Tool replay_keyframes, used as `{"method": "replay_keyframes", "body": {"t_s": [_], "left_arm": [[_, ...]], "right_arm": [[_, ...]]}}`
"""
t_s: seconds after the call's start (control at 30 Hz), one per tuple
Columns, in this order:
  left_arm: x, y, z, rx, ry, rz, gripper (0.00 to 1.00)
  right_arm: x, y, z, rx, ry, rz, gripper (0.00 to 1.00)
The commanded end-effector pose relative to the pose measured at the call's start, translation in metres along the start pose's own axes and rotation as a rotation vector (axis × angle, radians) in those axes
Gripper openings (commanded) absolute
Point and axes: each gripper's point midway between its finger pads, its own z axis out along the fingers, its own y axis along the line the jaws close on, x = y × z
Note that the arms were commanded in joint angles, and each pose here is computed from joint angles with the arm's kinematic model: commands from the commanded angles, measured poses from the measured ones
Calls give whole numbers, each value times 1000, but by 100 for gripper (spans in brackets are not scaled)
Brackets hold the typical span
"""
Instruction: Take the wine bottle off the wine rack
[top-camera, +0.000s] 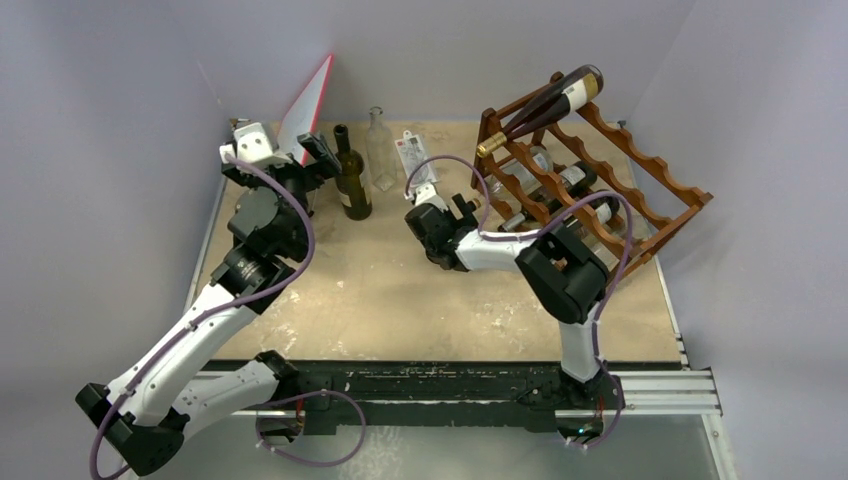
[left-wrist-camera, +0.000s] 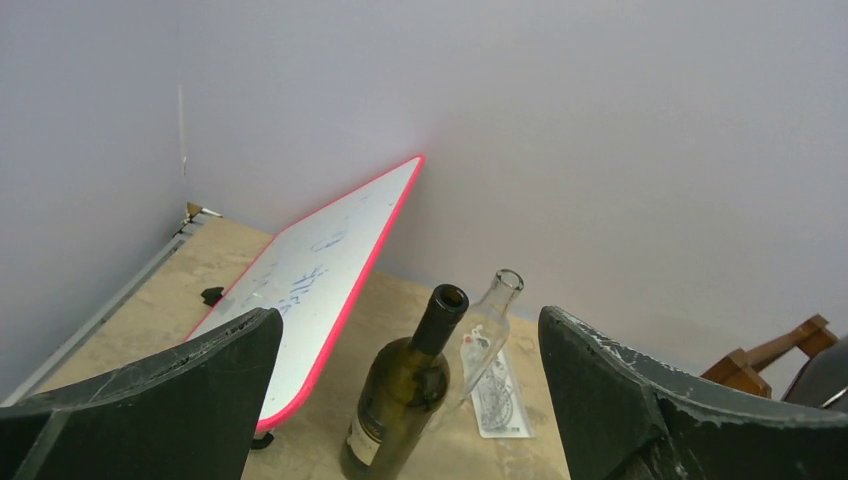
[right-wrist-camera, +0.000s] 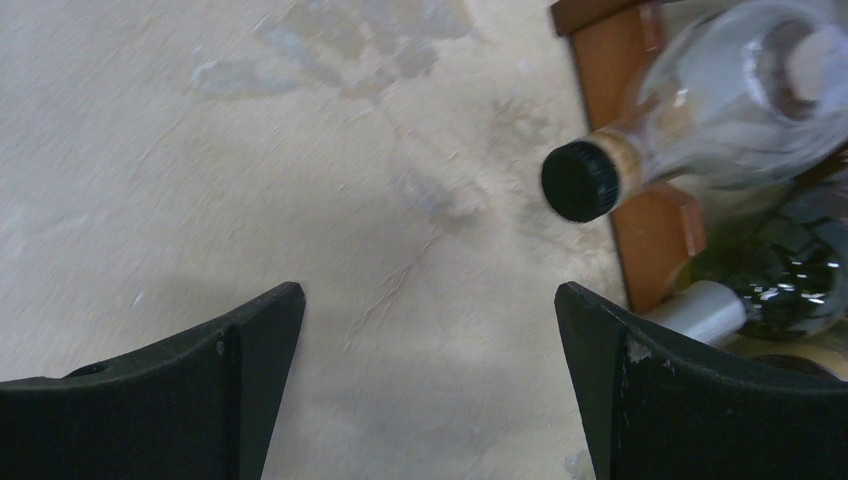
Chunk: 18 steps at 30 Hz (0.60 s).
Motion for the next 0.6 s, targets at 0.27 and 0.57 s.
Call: {"method": "replay_keyframes", "body": {"t_s": [0.27, 0.57], "left_arm": [[-17, -1, 1, -11, -41, -21, 100], [-2, -8, 10, -11, -2, 31, 100]], "right_arm": [[-32, -40, 10, 202, -98, -149, 97], [-41, -55, 6, 52, -236, -383, 96]]}}
